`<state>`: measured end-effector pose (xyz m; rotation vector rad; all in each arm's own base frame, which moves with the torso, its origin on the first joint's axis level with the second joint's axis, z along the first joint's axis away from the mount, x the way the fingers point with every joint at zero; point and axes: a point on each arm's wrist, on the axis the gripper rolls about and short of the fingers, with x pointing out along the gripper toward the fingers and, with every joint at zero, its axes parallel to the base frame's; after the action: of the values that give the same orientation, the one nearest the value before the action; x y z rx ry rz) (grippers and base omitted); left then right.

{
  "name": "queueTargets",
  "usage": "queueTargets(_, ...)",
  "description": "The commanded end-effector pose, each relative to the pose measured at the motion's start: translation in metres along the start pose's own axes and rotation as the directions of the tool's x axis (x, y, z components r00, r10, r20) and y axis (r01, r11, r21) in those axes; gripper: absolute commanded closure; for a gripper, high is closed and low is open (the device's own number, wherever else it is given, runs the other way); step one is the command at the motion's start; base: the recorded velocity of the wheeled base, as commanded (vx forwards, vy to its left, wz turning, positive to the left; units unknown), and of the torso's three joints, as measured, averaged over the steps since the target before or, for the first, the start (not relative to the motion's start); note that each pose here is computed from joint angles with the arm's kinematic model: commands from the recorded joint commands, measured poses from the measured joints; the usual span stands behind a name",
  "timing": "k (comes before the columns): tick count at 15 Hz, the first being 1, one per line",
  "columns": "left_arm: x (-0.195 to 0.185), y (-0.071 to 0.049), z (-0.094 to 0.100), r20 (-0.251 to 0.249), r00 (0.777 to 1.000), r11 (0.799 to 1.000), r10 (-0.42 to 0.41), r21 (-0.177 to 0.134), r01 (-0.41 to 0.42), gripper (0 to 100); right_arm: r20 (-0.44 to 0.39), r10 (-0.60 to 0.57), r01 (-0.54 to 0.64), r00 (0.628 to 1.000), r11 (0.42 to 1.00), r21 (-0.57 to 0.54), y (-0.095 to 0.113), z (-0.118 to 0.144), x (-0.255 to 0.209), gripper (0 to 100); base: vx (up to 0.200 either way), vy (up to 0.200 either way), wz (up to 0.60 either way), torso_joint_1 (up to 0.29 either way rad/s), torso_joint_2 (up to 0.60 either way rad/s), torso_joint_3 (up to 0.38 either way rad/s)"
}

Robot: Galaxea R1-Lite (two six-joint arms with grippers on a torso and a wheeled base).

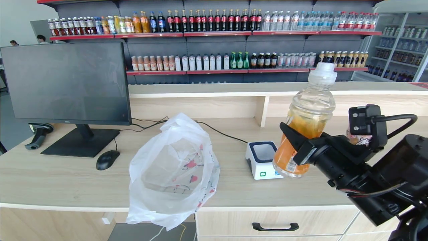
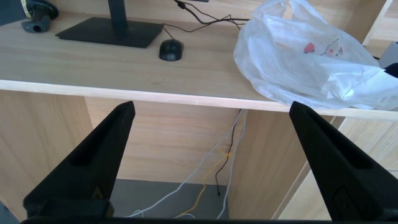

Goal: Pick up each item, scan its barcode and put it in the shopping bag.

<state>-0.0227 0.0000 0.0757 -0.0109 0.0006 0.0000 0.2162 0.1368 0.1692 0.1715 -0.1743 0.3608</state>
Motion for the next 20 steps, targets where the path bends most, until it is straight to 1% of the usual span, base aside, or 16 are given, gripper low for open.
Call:
queueTargets(1,0.0,0.0,0.0,0.001,1.0,1.0,0.0,0.0,0.0,0,-0.018,-0.039,0.038,0.999,0.999,-0.031,-0.01,-0.005,0.002,100,0.0,0.0,0.0,0.0,0.0,0.0)
queueTargets(3,0.0,0.0,0.0,0.001,1.0,1.0,0.0,0.0,0.0,0,0.049,-0.08,0.083,0.996,0.994,-0.077,-0.021,0.002,0.016,100,0.0,0.0,0.0,0.0,0.0,0.0)
queueTargets(4,0.0,0.0,0.0,0.001,1.0,1.0,0.0,-0.001,0.0,0,0.057,-0.075,0.08,0.996,0.993,-0.089,-0.024,-0.001,0.021,100,0.0,0.0,0.0,0.0,0.0,0.0)
queueTargets(5,0.0,0.0,0.0,0.001,1.0,1.0,0.0,-0.001,0.0,0,0.033,-0.059,0.063,0.998,0.99,-0.126,-0.029,-0.007,0.023,100,0.0,0.0,0.0,0.0,0.0,0.0)
queueTargets(7,0.0,0.0,0.0,0.001,1.0,1.0,0.0,-0.001,0.0,0,0.033,-0.042,0.046,0.999,0.989,-0.141,-0.029,-0.007,0.024,100,0.0,0.0,0.0,0.0,0.0,0.0)
queueTargets(9,0.0,0.0,0.0,0.001,1.0,1.0,0.0,-0.003,0.0,0,0.068,-0.032,0.041,0.997,0.99,-0.132,-0.026,0.0,0.03,100,0.0,0.0,0.0,0.0,0.0,0.0)
queueTargets(10,0.0,0.0,0.0,0.001,1.0,1.0,0.0,-0.003,0.0,0,0.077,-0.04,0.05,0.996,0.99,-0.131,-0.028,0.001,0.032,100,0.0,0.0,0.0,0.0,0.0,0.0)
queueTargets(12,0.0,0.0,0.0,0.001,1.0,1.0,0.0,-0.003,0.0,0,0.08,-0.067,0.077,0.995,0.988,-0.136,-0.035,0.001,0.035,100,0.0,0.2,0.0,-0.002,0.0,0.005)
queueTargets(15,0.0,0.0,0.0,0.001,1.0,1.0,0.0,-0.003,0.0,0,0.118,-0.061,0.076,0.991,0.989,-0.13,-0.033,0.004,0.05,100,0.0,0.2,0.0,0.004,0.01,-0.002)
queueTargets(18,0.0,0.0,0.0,0.001,1.0,1.0,0.0,-0.003,0.0,0,0.117,-0.062,0.077,0.991,0.989,-0.129,-0.034,0.005,0.048,100,0.0,0.2,0.0,0.004,0.0,-0.002)
queueTargets(20,0.0,0.0,0.0,0.001,1.0,1.0,0.0,-0.003,0.0,0,0.117,-0.062,0.077,0.991,0.989,-0.129,-0.034,0.005,0.047,100,0.0,0.0,0.0,0.0,0.0,0.0)
